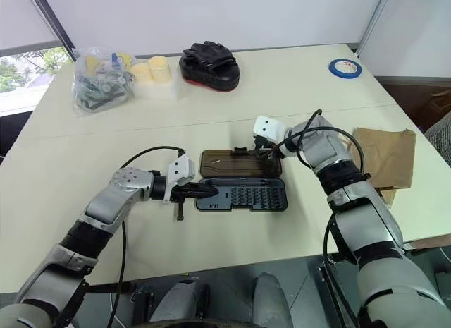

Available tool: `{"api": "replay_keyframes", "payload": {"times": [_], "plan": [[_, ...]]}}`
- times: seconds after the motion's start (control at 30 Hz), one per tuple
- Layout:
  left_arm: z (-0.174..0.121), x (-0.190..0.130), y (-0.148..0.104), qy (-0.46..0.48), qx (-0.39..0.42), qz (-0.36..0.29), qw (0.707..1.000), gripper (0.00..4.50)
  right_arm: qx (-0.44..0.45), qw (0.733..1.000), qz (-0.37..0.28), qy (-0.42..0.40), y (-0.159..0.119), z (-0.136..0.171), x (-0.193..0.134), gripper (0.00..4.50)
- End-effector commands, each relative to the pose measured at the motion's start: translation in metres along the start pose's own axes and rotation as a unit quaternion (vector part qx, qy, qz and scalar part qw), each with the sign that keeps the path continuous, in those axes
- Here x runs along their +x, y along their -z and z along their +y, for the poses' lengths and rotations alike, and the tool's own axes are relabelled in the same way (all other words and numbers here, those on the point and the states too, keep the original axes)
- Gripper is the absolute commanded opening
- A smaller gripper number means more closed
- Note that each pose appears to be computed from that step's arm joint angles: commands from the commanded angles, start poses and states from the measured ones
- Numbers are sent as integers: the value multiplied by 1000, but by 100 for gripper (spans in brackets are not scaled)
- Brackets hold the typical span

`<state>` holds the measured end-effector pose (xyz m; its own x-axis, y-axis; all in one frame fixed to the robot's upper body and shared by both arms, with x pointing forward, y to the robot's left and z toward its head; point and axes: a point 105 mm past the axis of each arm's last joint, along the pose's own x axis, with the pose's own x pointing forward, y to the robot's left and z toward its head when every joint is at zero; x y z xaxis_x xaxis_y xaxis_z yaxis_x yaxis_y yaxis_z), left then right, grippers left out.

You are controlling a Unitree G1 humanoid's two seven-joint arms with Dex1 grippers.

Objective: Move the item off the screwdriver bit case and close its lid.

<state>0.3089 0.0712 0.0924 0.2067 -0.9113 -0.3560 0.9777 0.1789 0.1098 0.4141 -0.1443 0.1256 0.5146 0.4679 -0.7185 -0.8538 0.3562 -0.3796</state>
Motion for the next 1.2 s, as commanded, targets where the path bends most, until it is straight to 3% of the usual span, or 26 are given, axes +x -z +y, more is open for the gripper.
{"api": "replay_keyframes", "payload": {"times": [0.03,0.1,0.2,0.23,0.27,0.53,0.73,0.93,1.2], "plan": [[3,-1,4,-10,1,7,1000,0,11,998,53,-17,29,7,10,137],[3,-1,3,-12,3,6,1000,0,22,998,59,-23,33,6,11,137],[5,-1,2,-15,5,4,1000,0,23,997,71,-29,41,6,12,56],[5,-1,2,-16,6,3,1000,0,23,996,75,-30,44,7,13,8],[5,0,2,-17,6,3,1000,0,23,996,77,-32,46,7,13,3],[7,-3,0,-24,7,0,1000,0,11,995,87,-48,53,12,16,3],[13,-7,-4,-41,-1,-10,999,0,-101,992,80,4,39,-3,11,3],[36,-19,-26,-96,-34,-59,993,0,-223,971,41,79,9,-10,-1,3],[74,-47,-57,-184,-55,-118,974,0,-316,933,-1,172,-21,10,-22,3]]}}
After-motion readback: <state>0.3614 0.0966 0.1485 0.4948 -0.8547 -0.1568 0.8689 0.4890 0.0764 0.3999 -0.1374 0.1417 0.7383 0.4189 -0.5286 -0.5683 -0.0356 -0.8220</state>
